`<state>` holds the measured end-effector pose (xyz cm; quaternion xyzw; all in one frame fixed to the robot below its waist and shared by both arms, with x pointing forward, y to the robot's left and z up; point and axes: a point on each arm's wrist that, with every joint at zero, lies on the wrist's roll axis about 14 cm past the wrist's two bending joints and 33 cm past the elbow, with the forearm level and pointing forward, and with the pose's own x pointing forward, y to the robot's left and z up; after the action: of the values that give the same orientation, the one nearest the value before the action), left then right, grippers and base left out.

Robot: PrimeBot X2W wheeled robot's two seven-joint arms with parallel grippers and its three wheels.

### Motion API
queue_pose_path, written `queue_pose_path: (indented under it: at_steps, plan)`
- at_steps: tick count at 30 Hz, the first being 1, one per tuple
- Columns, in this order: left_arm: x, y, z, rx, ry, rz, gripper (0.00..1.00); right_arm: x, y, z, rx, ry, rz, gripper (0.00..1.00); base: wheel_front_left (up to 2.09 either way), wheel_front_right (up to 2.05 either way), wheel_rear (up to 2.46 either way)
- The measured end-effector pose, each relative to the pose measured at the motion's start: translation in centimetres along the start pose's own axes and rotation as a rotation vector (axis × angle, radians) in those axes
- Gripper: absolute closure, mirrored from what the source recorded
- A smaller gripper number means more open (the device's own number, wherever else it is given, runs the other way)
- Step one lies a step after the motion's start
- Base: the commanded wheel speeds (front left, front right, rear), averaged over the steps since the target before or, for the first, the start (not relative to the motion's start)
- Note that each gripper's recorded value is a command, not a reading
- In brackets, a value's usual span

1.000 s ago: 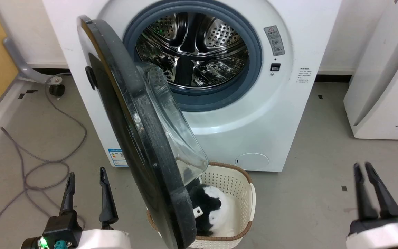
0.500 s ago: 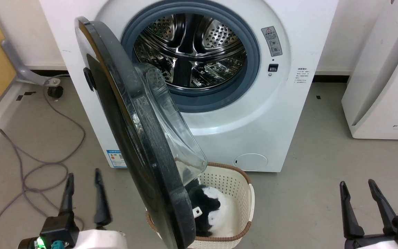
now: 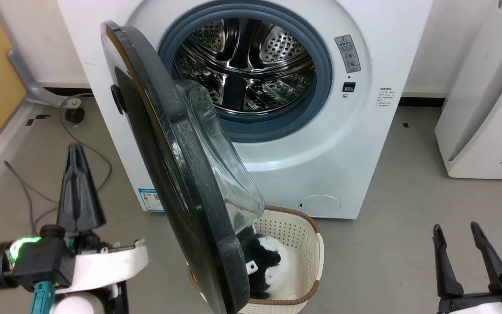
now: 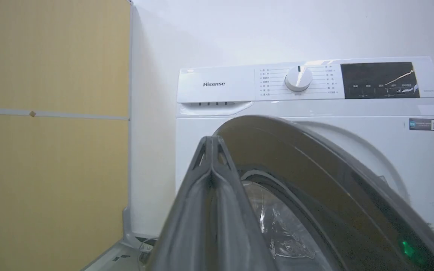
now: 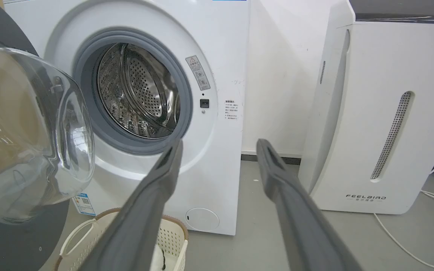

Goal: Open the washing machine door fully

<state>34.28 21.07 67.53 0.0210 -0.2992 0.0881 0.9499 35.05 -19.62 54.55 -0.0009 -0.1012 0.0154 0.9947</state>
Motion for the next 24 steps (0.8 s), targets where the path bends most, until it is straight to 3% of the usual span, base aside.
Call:
queue_pose_path:
  at_steps: [12,24]
  plan:
    - [0.6,-6.5,5.1,-0.091,-0.164,-0.192,1.0,-0.2,-0.3,-0.4,0.009,0.012,-0.012,0.0,0.0,0.0,0.0]
    - [-2.6,-12.6,4.4,-0.2,-0.095,-0.397,1.0,-0.2,-0.1,-0.6,0.014,0.019,-0.007,0.0,0.0,0.0,0.0]
